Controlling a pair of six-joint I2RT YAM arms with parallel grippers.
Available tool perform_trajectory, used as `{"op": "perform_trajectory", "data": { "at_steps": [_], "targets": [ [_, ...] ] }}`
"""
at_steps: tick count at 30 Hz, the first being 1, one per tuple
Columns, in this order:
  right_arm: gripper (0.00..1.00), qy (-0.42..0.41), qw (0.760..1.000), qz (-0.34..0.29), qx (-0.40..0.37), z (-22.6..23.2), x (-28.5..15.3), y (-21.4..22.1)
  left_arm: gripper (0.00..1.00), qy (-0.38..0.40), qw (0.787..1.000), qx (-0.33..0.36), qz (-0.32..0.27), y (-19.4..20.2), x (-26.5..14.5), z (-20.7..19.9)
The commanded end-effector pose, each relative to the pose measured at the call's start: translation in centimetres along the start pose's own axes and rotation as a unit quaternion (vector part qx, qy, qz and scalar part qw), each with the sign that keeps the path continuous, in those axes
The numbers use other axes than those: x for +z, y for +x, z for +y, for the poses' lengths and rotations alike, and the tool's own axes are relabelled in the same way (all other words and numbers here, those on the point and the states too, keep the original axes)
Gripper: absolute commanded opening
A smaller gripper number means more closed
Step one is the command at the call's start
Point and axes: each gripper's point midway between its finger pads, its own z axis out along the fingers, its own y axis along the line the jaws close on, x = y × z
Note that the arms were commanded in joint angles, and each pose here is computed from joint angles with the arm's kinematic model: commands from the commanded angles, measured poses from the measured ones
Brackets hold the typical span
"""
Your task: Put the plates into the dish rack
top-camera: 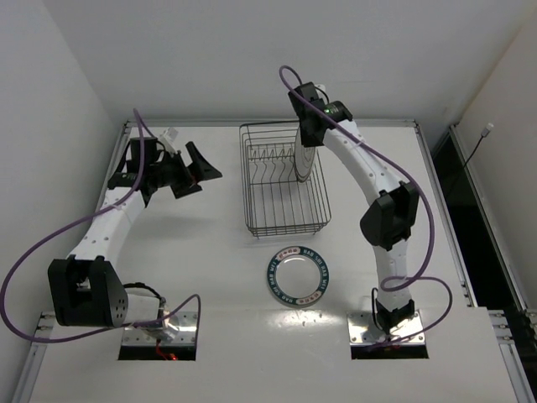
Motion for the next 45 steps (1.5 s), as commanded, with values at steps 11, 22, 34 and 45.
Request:
{"op": "perform_trajectory", "data": {
  "at_steps": [11,22,34,45],
  "targets": [
    [0.0,0.042,0.997,-0.015,-0.061,2.8,2.4,0.6,0.97,-0.006,1.0,0.008,-0.001,-0.1,-1.1,0.6],
    [0.45,-0.007,0.998,-0.045,-0.033,2.4,-2.4,-2.1,0.97,-0.014,1.0,0.0,0.021,1.4,-0.9,1.6],
    [0.67,-0.276,0.948,0.093,0.132,-4.9,-14.2,13.1,0.97,0.009,1.0,-0.01,0.011,1.1,-0.1,1.6],
    [0.67,-0.431,0.808,0.326,0.235,-1.8,-11.8,32.9,0.97,0.057,0.997,-0.047,-0.003,1.4,0.7,1.3]
  ]
}}
